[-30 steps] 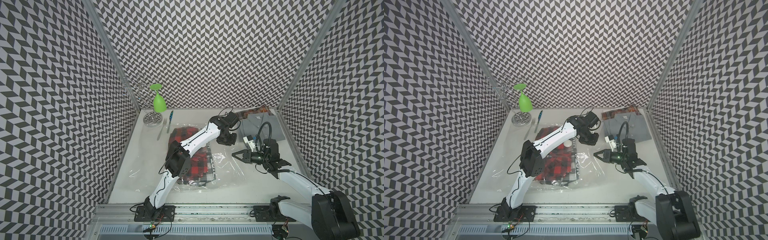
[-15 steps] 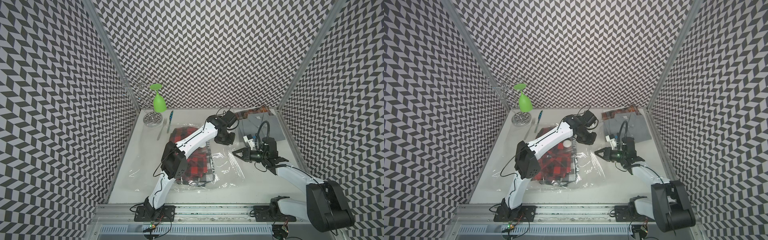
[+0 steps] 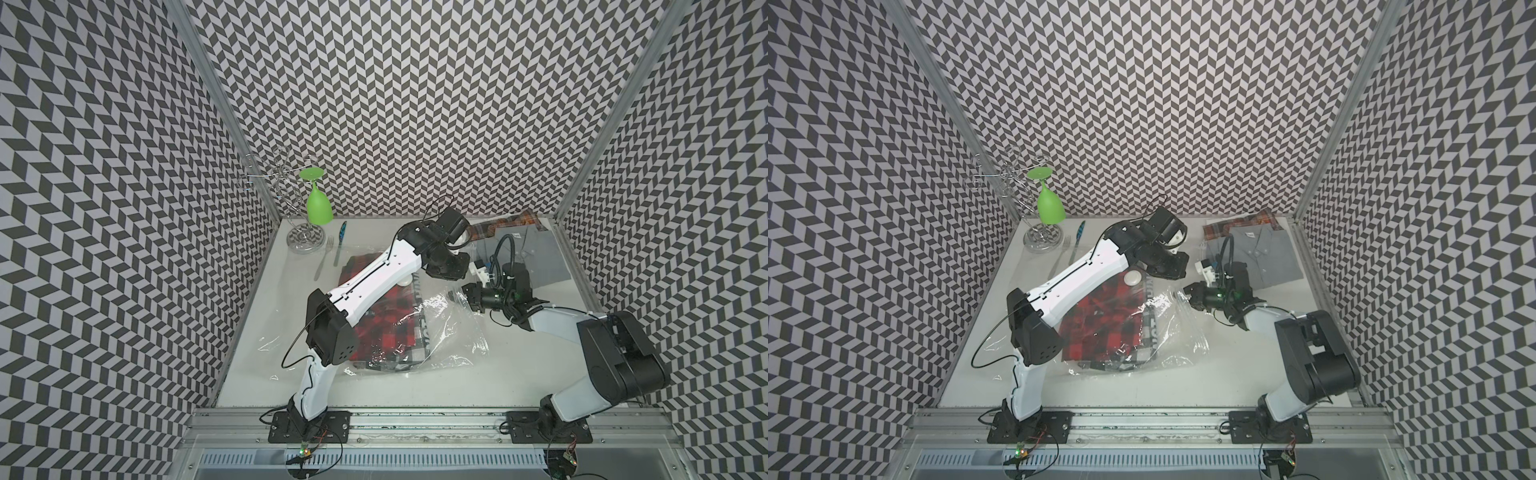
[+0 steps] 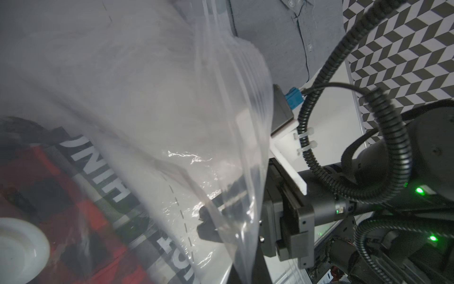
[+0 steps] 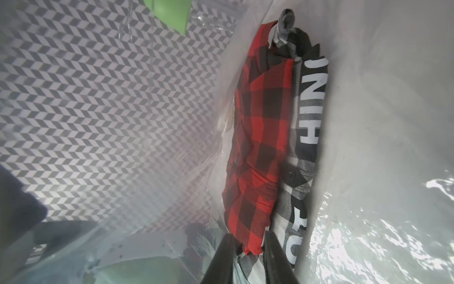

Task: Take the shirt out of the vacuum bag
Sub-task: Open the vacuum bag at the center of the board, then take out the shirt from the vacuum bag.

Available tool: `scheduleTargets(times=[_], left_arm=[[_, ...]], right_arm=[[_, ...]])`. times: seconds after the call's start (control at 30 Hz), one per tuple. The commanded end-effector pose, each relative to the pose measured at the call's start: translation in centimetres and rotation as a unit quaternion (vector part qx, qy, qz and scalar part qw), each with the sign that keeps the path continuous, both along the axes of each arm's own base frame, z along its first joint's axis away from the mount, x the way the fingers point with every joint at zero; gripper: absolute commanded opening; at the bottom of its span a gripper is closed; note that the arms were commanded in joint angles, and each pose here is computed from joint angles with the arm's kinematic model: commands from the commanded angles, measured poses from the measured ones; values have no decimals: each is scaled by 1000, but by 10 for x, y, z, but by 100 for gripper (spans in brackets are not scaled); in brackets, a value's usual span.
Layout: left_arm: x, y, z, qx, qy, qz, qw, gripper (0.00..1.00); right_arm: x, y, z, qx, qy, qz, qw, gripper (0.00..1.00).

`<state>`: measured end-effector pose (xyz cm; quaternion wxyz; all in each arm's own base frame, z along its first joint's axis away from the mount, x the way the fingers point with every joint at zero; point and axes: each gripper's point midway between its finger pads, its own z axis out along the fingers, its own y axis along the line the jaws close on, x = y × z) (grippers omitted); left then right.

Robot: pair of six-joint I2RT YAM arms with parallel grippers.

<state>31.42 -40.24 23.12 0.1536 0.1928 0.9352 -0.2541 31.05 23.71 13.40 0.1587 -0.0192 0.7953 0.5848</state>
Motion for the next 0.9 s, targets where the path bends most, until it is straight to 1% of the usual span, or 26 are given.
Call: scheduleTargets(times=[0.0,0.13,0.43,0.57,0.67,0.77,0.87], left_arm=[[0,-3,22,-40,-10,-3,999,0],[3,-2,30,-54,-12,0,998,0],[4,0,42,-79,-5,3,997,0],[4,0,47,-86,-5,4,996,0],[6,1,55,-107,2,5,994,0],[6,2,60,-115,3,5,993,0],[6,1,64,-128,9,5,992,0]], right_arm=[[3,12,5,25,-14,11,1000,24],[-1,27,-8,32,5,26,999,24],[-3,57,-19,56,23,57,997,24],[-3,75,-25,52,27,74,996,24],[-2,86,-30,51,30,80,995,25],[-3,96,-34,51,32,86,994,26],[-2,104,-43,35,33,94,994,29]])
